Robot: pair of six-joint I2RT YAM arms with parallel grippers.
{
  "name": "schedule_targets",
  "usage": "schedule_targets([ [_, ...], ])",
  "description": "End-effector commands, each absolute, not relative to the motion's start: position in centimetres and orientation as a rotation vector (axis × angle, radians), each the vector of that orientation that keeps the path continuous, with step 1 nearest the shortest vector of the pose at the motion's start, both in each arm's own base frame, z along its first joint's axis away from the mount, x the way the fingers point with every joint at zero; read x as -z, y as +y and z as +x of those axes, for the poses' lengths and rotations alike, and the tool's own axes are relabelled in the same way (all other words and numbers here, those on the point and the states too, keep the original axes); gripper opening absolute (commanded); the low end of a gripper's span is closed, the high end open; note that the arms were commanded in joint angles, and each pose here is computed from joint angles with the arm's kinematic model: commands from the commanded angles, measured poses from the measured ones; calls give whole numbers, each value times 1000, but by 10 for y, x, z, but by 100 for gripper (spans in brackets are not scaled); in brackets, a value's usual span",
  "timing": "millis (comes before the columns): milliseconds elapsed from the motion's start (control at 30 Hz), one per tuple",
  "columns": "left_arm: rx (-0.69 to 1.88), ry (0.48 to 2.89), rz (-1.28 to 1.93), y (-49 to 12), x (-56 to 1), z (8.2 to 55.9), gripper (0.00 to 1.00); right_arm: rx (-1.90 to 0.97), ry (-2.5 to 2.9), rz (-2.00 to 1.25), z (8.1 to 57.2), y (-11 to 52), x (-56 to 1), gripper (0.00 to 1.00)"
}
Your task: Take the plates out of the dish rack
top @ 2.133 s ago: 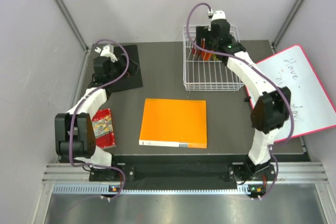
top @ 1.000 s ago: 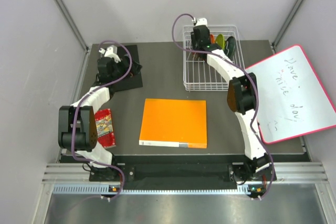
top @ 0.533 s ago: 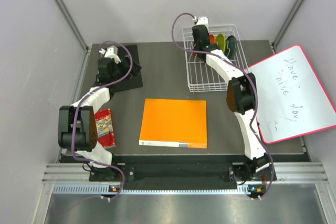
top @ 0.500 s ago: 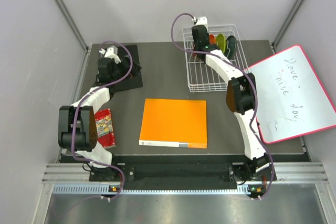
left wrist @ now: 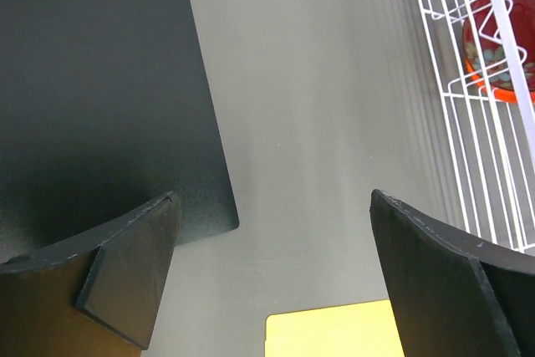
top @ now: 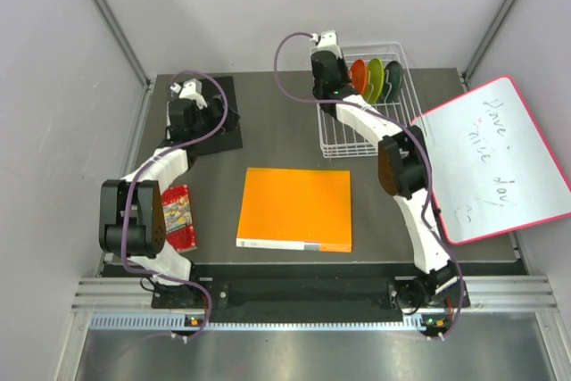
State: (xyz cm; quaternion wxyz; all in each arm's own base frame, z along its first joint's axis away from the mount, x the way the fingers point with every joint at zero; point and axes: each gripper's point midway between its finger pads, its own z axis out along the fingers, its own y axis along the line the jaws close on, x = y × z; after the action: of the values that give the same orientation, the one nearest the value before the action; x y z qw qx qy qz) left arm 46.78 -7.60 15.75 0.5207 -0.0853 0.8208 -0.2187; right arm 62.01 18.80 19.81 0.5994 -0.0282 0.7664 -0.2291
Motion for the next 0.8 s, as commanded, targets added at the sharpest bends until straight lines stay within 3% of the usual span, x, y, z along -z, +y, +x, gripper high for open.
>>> schedule_targets([
  [0,505,1911,-156,-77,-183,467,99,497,1558,133,588,167,-325,0],
  [367,706,1857,-59,-112,-216,459,99,311,1581,137,522,153,-367,0],
  [767,1230,1691,-13,-166,-253,440,98,-432,1696,-28,445,215,-358,0],
])
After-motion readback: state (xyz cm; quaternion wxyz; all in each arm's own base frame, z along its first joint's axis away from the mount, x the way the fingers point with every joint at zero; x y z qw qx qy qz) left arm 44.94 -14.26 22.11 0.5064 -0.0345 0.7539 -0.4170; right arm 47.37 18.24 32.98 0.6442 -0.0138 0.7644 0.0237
